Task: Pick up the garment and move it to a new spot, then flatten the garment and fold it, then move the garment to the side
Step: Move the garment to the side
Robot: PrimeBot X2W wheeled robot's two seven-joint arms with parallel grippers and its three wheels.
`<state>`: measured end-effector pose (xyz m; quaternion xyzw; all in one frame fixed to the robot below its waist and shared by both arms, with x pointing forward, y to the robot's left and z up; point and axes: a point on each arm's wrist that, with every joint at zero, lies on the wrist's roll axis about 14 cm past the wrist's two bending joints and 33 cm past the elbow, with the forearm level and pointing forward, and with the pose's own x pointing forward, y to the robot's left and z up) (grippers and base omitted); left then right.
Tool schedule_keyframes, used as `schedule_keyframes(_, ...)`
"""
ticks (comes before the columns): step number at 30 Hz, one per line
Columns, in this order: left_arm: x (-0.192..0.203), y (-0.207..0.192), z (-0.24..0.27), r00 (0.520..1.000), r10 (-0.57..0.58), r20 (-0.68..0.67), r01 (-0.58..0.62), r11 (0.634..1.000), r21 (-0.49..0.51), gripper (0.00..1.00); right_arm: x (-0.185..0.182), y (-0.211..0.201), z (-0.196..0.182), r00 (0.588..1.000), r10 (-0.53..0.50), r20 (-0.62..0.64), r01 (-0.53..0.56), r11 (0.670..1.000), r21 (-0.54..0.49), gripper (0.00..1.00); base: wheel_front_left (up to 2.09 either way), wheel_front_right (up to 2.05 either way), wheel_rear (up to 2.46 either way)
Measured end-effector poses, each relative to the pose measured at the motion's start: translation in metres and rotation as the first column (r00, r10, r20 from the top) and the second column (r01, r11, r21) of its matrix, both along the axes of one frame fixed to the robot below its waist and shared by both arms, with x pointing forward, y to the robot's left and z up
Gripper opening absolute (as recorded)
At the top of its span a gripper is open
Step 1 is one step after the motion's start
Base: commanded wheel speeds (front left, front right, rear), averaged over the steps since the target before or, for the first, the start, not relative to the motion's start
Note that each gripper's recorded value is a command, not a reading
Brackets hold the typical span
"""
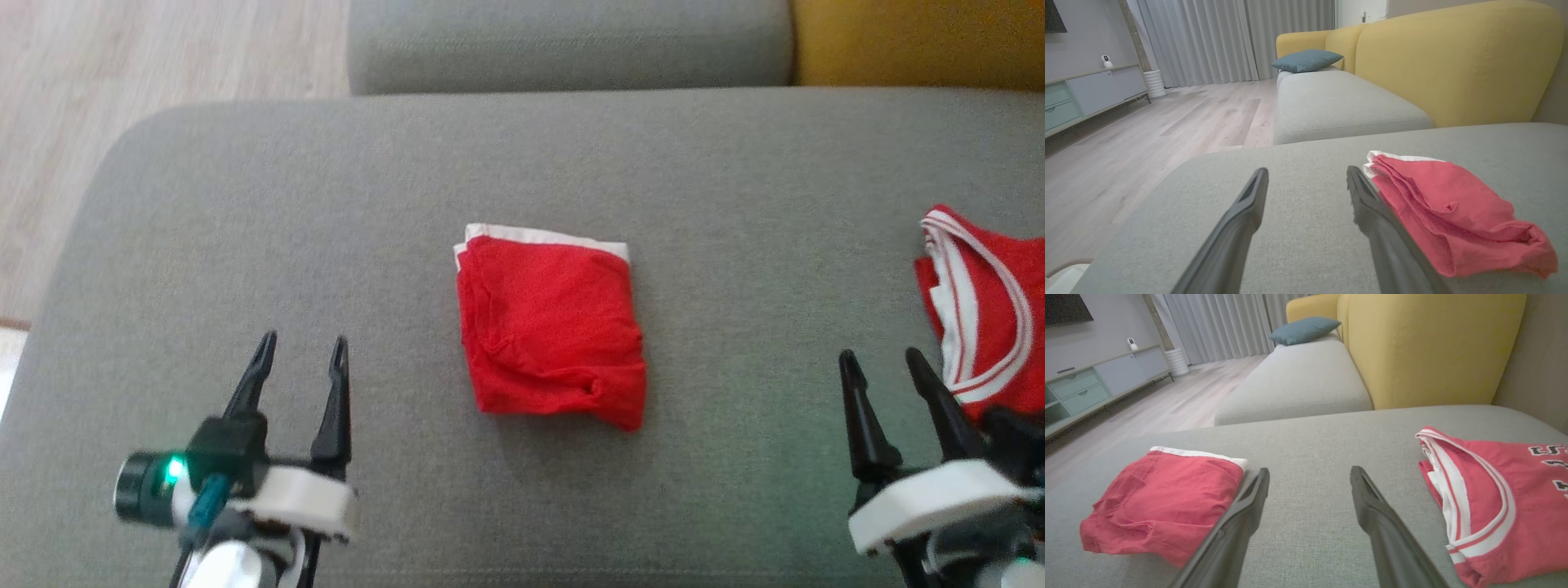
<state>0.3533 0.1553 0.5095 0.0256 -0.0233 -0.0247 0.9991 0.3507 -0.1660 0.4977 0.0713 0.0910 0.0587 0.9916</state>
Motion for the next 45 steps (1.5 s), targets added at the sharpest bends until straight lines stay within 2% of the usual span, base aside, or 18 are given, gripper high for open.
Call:
schedule_keyframes(5,0.022,-0.001,0.017,0.998,-0.001,0.067,0.001,1.000,0.002,1.00,0.034,0.032,-0.025,0.989,0.117,-0.093,-0.117,0.993,0.002,1.00,0.00,0.00,0.00)
schedule_keyframes(9,0.033,0.002,0.018,0.997,0.016,0.080,-0.016,1.000,0.004,1.00,0.057,0.074,-0.045,0.959,0.239,-0.156,-0.237,0.971,0.027,1.00,0.00,0.00,0.00)
schedule_keyframes(13,0.037,0.010,0.013,0.997,0.041,0.069,-0.042,0.999,0.010,1.00,0.069,0.106,-0.078,0.908,0.325,-0.263,-0.323,0.945,0.054,1.00,0.00,0.00,0.00)
schedule_keyframes(15,0.037,0.011,0.010,0.997,0.049,0.060,-0.049,0.999,0.008,1.00,0.068,0.117,-0.102,0.865,0.352,-0.358,-0.355,0.933,0.059,1.00,0.00,0.00,0.00)
schedule_keyframes(16,0.037,0.011,0.010,0.997,0.049,0.060,-0.049,0.999,0.008,1.00,0.068,0.117,-0.102,0.865,0.352,-0.358,-0.355,0.933,0.059,1.00,0.00,0.00,0.00)
schedule_keyframes(19,0.037,0.016,0.006,0.997,0.065,0.046,-0.066,0.998,0.006,1.00,0.064,0.131,-0.125,0.814,0.381,-0.438,-0.384,0.919,0.085,1.00,0.00,0.00,0.00)
schedule_keyframes(23,0.035,0.021,0.002,0.996,0.081,0.035,-0.081,0.997,0.010,1.00,0.066,0.147,-0.130,0.777,0.412,-0.475,-0.415,0.904,0.105,1.00,0.00,0.00,0.00)
schedule_keyframes(24,0.035,0.021,0.003,0.996,0.080,0.036,-0.080,0.997,0.010,1.00,0.067,0.149,-0.130,0.767,0.418,-0.486,-0.423,0.900,0.106,0.79,0.00,0.00,0.00)
schedule_keyframes(25,0.036,0.020,0.003,0.996,0.077,0.037,-0.078,0.997,0.009,1.00,0.066,0.151,-0.131,0.757,0.424,-0.497,-0.430,0.896,0.108,0.30,0.00,0.00,0.00)
schedule_keyframes(26,0.036,0.019,0.003,0.997,0.074,0.038,-0.074,0.997,0.007,1.00,0.065,0.151,-0.131,0.753,0.426,-0.502,-0.435,0.894,0.106,0.00,0.00,0.00,0.00)
schedule_keyframes(31,0.040,0.011,0.004,0.998,0.050,0.047,-0.051,0.999,0.008,1.00,0.058,0.153,-0.131,0.738,0.439,-0.513,-0.451,0.886,0.109,0.00,0.00,0.00,0.00)
schedule_keyframes(35,0.046,0.000,0.006,0.998,0.015,0.058,-0.016,1.000,0.005,1.00,0.059,0.138,-0.125,0.764,0.421,-0.489,-0.450,0.891,0.065,0.00,0.00,0.00,0.00)
schedule_keyframes(39,0.055,-0.018,0.006,0.997,-0.041,0.064,0.041,0.999,0.002,1.00,0.059,0.096,-0.118,0.808,0.349,-0.474,-0.405,0.914,-0.018,0.00,0.00,0.00,0.00)
schedule_keyframes(45,0.071,-0.054,0.008,0.984,-0.155,0.084,0.156,0.988,-0.003,1.00,0.035,0.018,-0.117,0.846,0.191,-0.498,-0.285,0.951,-0.119,0.00,0.00,0.00,0.00)
